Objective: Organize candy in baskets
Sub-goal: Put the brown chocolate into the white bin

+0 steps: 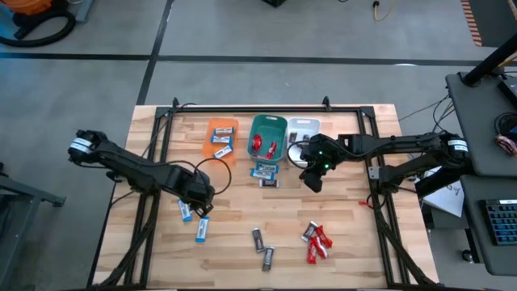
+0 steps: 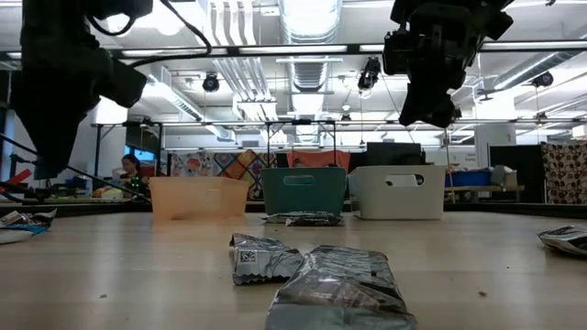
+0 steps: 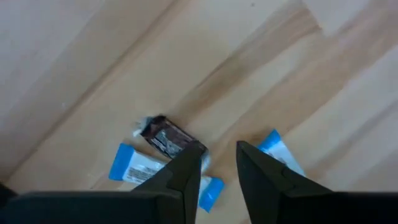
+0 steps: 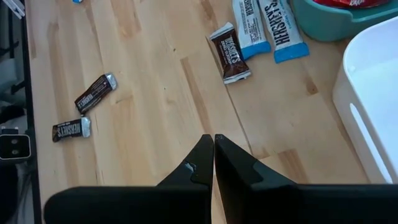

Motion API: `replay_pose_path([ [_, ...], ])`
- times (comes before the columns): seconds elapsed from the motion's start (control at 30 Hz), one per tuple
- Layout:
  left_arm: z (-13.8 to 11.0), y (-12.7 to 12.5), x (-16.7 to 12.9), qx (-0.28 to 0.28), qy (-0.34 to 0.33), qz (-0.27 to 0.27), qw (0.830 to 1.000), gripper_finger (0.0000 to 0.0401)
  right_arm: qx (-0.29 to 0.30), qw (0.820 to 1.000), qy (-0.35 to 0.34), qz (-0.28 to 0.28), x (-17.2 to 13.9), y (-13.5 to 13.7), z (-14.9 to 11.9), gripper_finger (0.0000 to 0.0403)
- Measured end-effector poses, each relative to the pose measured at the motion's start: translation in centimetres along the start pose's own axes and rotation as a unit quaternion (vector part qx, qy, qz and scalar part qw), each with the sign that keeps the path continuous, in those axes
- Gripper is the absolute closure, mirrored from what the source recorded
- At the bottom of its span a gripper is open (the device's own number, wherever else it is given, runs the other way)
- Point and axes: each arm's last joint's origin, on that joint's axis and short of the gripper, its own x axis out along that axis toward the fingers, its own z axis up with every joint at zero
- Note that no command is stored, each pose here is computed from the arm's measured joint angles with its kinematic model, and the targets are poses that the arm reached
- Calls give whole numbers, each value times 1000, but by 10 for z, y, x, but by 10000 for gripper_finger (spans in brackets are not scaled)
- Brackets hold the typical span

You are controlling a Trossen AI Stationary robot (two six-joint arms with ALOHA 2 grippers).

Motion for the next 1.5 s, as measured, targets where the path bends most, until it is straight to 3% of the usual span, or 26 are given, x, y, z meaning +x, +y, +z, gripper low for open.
replay_pose_path([
  [0.37, 4, -6, 33, -10, 13, 96, 995, 218, -12, 1000, 0, 0, 0, 0, 0, 394],
  [0.53, 3, -4, 46, -16, 44, 146, 988, 207, -14, 1000, 0, 0, 0, 0, 0, 394],
  [0.73, 3, -6, 57, -6, 57, 169, 984, 211, -15, 1000, -2, 0, 0, 0, 0, 394],
  [0.93, 3, -7, 64, 9, 70, 176, 982, 252, -15, 1000, -8, -16, 0, -1, 1, 394],
  [1.3, 3, -7, 50, 26, 57, 143, 988, 389, -29, 999, -10, -24, 0, -1, 1, 394],
  [1.5, 4, -4, 23, 33, 22, 72, 997, 395, -52, 998, -13, -24, 0, -1, 1, 394],
])
